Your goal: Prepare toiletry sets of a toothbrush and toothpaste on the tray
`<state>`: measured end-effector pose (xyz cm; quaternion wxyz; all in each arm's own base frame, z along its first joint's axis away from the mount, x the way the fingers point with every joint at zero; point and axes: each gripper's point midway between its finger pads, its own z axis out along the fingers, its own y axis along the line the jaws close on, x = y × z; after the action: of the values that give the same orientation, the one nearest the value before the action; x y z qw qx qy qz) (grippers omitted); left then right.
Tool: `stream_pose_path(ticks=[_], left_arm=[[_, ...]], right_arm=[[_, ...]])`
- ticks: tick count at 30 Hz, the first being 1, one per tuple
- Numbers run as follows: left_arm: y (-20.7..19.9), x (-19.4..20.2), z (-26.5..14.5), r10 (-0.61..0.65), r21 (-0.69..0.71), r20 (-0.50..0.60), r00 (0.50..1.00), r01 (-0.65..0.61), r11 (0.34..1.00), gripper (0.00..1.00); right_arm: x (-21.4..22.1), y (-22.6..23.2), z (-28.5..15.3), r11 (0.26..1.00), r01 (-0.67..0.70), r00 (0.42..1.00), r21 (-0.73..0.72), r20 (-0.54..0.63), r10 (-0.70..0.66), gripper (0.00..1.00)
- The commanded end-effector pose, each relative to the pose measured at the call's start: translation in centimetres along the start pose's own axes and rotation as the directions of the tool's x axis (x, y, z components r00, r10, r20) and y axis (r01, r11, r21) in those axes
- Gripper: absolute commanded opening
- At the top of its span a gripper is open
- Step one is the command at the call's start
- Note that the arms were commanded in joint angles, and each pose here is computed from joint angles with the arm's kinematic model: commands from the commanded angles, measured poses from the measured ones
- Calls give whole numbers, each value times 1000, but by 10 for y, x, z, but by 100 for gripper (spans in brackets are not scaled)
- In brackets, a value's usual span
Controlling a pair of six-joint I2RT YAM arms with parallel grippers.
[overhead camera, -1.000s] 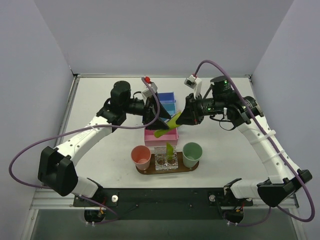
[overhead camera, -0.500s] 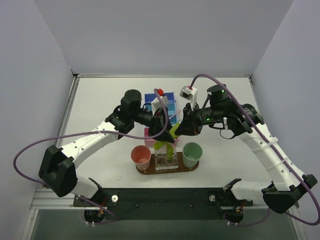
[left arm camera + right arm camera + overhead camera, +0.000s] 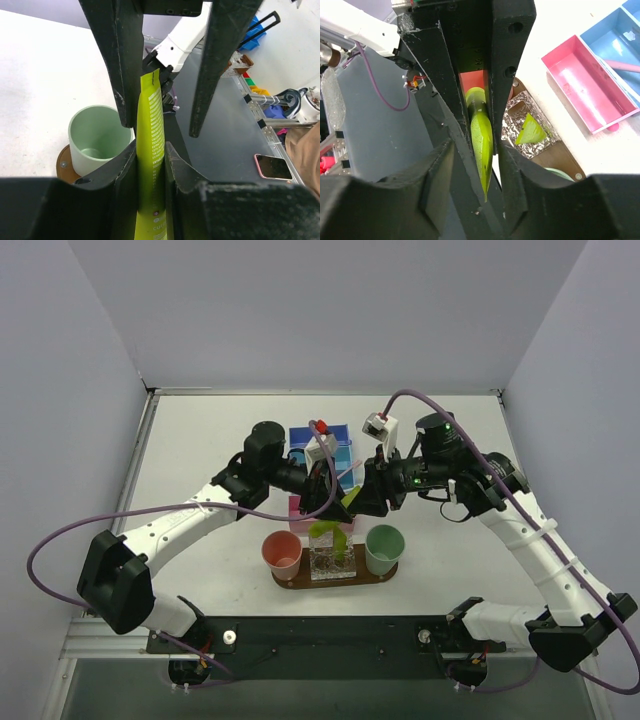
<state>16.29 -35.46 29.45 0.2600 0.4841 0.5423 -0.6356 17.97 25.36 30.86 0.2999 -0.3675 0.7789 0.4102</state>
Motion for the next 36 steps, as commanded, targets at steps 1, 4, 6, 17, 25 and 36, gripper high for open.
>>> stream_pose_path(ticks=[1,4,6,17,25,36], left_arm=[[-4,-12,-2,104,-36,34,994,-102,994,6],[-5,-15,-3,118,-52,46,992,-115,992,5],[-6,-17,-3,130,-59,54,990,-127,990,5],[-8,-21,-4,136,-65,86,987,-131,989,28],[28,-45,-65,276,-429,52,960,-228,874,75],[68,-74,-180,337,-791,145,930,-95,604,77]], right_arm=[[-11,4,-6,1000,-4,996,13,85,2,39],[-13,2,-7,1000,-12,993,23,114,9,39],[-16,2,-9,999,-13,990,32,137,8,36],[-19,1,-9,1000,-27,982,11,185,25,0],[-22,-12,-42,975,-44,962,217,273,-18,0],[-21,0,-43,950,-6,969,311,237,-71,0]])
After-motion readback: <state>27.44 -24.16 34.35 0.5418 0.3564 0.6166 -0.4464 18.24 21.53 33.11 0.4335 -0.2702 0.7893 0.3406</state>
